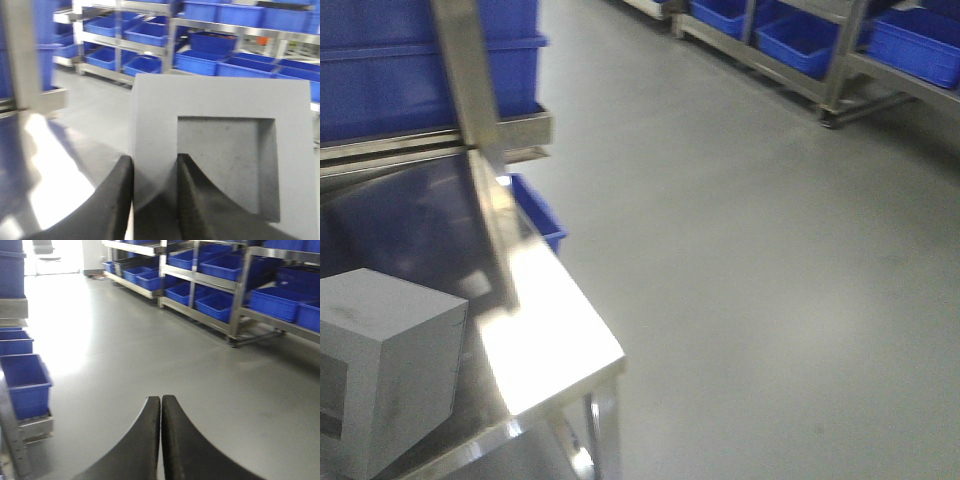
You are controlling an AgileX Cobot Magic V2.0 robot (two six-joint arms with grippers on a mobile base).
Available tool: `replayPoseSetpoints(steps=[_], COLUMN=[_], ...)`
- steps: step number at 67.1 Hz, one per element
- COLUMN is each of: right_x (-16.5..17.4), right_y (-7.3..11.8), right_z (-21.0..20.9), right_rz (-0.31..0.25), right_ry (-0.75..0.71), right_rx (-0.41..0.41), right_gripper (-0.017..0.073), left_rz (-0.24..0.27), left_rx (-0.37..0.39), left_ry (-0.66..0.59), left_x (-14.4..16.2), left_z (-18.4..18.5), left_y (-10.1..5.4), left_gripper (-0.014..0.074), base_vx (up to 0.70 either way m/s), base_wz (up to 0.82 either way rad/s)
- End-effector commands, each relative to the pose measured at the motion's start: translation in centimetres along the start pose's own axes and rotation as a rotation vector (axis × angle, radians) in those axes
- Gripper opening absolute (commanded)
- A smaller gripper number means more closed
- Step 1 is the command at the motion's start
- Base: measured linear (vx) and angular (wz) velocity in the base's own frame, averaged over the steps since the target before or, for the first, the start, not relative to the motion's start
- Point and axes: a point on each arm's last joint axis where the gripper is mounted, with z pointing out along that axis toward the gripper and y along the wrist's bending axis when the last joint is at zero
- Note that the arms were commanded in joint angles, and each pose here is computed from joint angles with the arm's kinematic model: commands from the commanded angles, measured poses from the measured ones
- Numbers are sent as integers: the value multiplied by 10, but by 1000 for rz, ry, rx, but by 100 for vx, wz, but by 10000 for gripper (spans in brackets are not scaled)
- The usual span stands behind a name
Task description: Sort gray base to blue bin
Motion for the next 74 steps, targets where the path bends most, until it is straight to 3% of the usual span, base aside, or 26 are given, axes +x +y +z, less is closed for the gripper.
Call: replayPoseSetpoints(steps=[1, 74], right_x=[-6, -6], right_y=[0, 0], right_z=[0, 0], right_rz=[-15, -15], right_ry=[-79, -79], right_rx=[0, 0], right_gripper=[-5, -5], left_rz=[-2, -2], left_rx=[50, 50], left_ry=[-137, -137], left_x=[-20, -20], left_z=[-3, -3], left_y=[-5, -5], left_gripper=[-7, -7], base_vx=[-10, 2], base_wz=[-66, -61])
